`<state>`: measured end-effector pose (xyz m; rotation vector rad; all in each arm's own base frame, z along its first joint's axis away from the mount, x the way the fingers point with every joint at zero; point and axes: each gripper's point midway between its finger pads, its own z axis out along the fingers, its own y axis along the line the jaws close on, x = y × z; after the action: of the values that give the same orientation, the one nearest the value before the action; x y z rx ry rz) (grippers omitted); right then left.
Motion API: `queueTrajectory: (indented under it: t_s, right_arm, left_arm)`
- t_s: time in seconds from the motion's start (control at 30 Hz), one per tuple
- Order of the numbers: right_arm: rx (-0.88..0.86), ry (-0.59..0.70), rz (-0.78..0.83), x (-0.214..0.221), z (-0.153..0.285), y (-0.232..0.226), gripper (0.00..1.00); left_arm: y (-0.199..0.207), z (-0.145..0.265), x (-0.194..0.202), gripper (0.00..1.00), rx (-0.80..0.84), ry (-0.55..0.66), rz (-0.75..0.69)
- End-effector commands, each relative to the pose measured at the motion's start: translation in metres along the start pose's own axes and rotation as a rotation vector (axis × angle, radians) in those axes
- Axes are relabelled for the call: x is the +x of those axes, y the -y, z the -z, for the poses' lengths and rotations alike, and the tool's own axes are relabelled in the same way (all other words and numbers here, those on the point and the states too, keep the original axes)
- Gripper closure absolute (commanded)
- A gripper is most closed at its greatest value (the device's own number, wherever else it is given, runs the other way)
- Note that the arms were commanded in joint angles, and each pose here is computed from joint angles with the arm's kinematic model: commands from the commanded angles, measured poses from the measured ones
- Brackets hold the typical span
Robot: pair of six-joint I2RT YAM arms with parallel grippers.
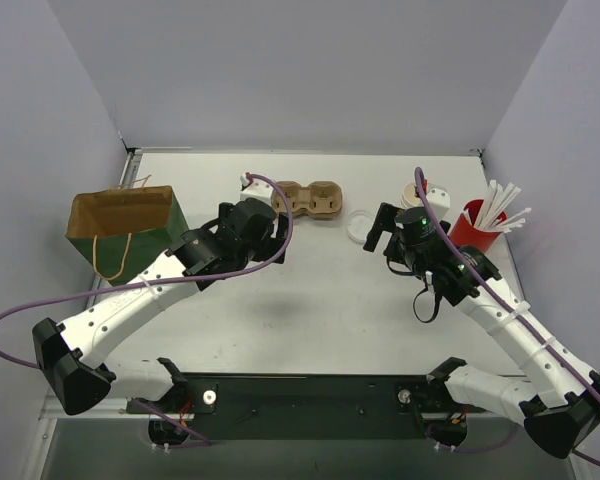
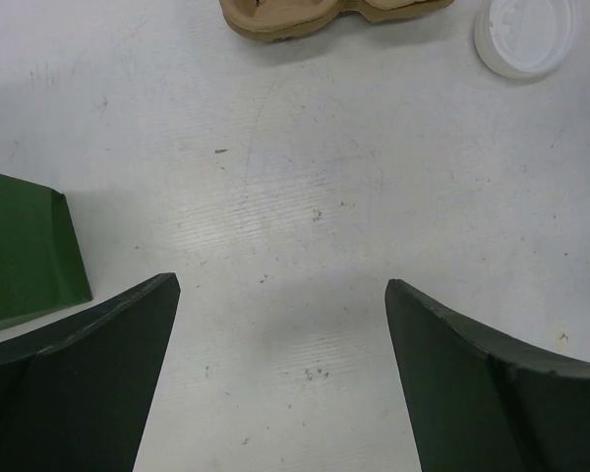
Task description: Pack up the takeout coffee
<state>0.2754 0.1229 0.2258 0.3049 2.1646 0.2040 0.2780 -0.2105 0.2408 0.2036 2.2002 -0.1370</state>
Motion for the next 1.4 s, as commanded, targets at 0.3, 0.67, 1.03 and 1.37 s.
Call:
queueTrajectory:
  t_s: [0.3,0.67,1.03,1.37]
  right_arm:
    - [0.028,0.011,0.006,-0.004,0.002,0.004,0.01]
    - [0.125,0.057,0.072,-0.050,-0.011,0.012,0.11]
    - [0.243,-0.077,0.087,-0.100,-0.097,0.033,0.51]
    - [0.284,-0.191,0.104,-0.095,-0.164,0.052,0.69]
  left_arm:
    - [0.002,0.009,-0.014,0.02,0.040,0.034,-0.005]
    - [0.005,0.008,-0.013,0.02,0.080,0.013,0.007]
    - [-0.005,0.016,-0.016,0.03,0.076,0.003,0.013]
    - [-0.012,0.020,-0.018,0.03,0.070,-0.003,0.012]
